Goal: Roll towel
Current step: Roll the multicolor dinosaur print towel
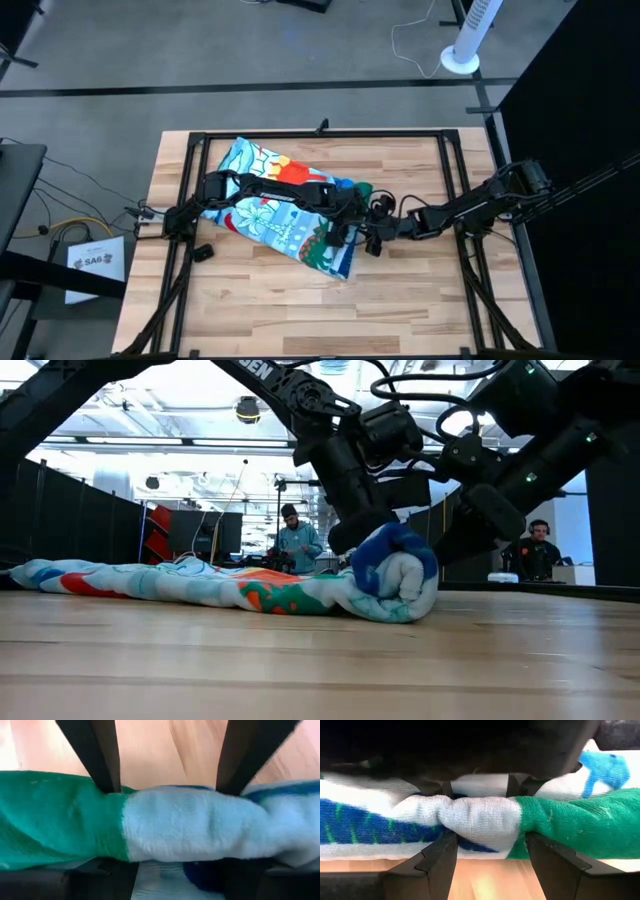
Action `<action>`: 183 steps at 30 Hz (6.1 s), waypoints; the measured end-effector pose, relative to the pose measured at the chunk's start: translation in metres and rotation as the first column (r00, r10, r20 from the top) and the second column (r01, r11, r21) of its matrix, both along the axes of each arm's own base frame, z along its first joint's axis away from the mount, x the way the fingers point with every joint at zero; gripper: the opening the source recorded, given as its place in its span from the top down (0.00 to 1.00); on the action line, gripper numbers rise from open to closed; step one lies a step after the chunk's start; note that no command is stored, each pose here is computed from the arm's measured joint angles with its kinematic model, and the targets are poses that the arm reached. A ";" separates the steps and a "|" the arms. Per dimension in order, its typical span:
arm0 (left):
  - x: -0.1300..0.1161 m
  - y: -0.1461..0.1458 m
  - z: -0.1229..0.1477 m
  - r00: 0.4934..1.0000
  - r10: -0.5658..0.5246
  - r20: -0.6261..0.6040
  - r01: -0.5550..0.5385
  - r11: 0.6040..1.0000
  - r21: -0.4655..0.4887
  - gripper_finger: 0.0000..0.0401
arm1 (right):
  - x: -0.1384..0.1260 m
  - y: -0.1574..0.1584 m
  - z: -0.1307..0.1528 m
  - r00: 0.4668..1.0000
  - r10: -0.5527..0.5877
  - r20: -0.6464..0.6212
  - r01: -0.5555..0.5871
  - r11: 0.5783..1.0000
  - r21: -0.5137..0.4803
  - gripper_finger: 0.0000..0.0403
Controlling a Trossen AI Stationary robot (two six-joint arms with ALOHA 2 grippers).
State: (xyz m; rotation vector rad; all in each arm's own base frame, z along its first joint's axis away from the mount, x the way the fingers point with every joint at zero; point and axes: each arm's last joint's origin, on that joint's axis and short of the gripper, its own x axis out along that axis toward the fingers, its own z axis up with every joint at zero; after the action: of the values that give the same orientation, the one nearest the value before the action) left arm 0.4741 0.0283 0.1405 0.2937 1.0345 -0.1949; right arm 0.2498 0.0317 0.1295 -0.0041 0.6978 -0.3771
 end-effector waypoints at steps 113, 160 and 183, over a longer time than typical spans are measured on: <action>-0.047 -0.069 -0.037 0.981 0.042 0.191 -0.015 0.990 -0.140 0.47 | 0.038 -0.133 0.045 0.911 -0.025 -0.411 0.080 0.990 0.118 0.99; -0.037 -0.078 -0.046 0.952 0.033 0.305 0.025 0.983 -0.183 0.47 | 0.033 -0.157 0.049 0.713 0.056 -0.699 0.179 0.949 0.259 1.00; -0.037 -0.078 -0.047 0.953 0.099 0.286 -0.031 0.972 -0.232 0.47 | 0.022 -0.138 0.050 0.547 -0.012 -0.837 0.205 0.971 0.120 1.00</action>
State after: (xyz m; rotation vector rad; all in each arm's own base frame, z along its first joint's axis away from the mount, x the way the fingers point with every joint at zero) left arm 0.4368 -0.0501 0.0937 0.0776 0.7155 -0.1999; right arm 0.2721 -0.1067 0.1792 0.0617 1.7163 -0.4160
